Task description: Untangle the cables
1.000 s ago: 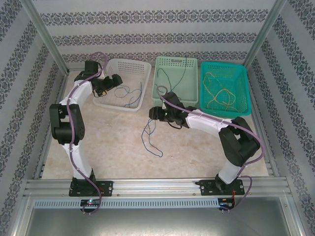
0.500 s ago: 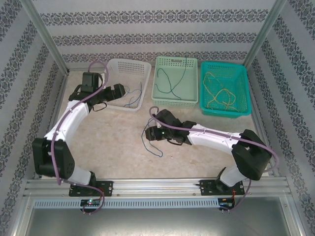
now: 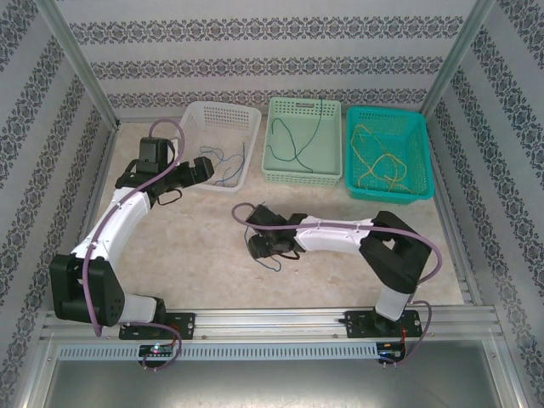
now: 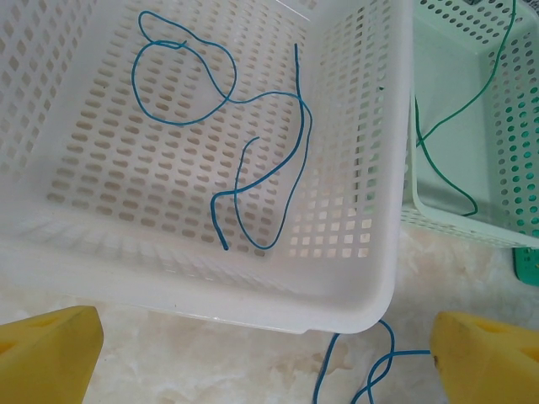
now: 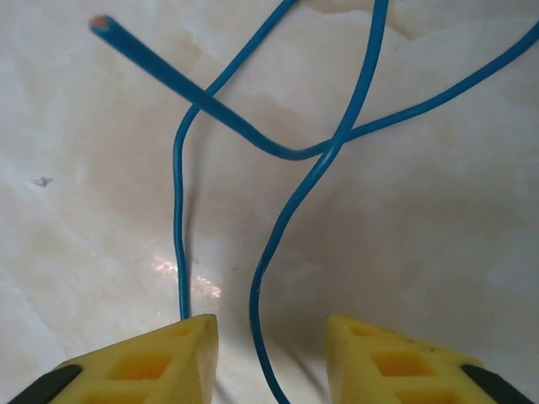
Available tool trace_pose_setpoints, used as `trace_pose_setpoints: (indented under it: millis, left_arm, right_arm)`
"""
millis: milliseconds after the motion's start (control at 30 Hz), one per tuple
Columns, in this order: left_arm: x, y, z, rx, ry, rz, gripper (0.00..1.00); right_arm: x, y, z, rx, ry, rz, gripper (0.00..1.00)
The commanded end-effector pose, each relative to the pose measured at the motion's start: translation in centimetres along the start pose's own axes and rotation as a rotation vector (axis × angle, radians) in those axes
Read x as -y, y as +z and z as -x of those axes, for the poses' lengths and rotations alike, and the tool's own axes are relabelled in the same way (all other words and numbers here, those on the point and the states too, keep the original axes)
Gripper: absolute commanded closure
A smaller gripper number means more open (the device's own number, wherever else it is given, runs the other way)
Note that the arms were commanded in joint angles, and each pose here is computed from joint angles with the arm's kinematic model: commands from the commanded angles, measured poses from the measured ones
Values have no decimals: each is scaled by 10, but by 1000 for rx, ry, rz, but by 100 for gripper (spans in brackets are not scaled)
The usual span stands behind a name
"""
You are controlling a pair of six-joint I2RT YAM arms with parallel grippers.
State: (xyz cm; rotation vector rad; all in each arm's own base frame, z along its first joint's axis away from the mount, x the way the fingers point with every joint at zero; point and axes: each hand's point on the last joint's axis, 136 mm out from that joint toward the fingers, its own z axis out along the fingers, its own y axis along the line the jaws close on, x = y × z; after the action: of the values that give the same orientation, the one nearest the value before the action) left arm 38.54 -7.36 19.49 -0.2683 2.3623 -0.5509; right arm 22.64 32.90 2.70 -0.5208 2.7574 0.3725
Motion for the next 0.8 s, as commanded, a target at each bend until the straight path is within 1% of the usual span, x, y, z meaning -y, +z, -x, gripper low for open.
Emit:
trace_pose_setpoints:
  millis: [0, 100, 200, 267, 400, 500, 533, 600, 667, 767]
  left_arm:
    - [5, -5, 2, 25, 1, -18, 0]
    - [4, -7, 3, 30, 4, -12, 0]
    - [5, -8, 3, 35, 1, -16, 0]
    - [7, -10, 5, 39, 2, -25, 0]
    - [15, -11, 4, 39, 23, -66, 0]
    - [39, -9, -3, 18, 73, -183, 0]
    - [53, -8, -8, 0, 106, -233, 0]
    - [77, -5, -21, -41, 187, -303, 1]
    - [106, -3, -38, -92, 279, -402, 1]
    - [137, -4, -53, -152, 327, -554, 3]
  right_arm:
    - [15, 3, -6, -23, -25, -136, 75]
    - [31, 2, -15, -41, -48, -243, 85]
    - [44, -4, -18, -42, -39, -311, 100]
    - [45, -13, -13, 1, -30, -306, 100]
    - [34, -48, 10, 185, -47, -203, 100]
    - [20, -82, 29, 336, -101, -94, 100]
    - [14, -93, 34, 378, -134, -53, 100]
    - [4, -113, 41, 428, -199, 22, 100]
    - [-5, -130, 43, 440, -241, 127, 100]
    - [-12, -154, 42, 454, -265, 269, 100]
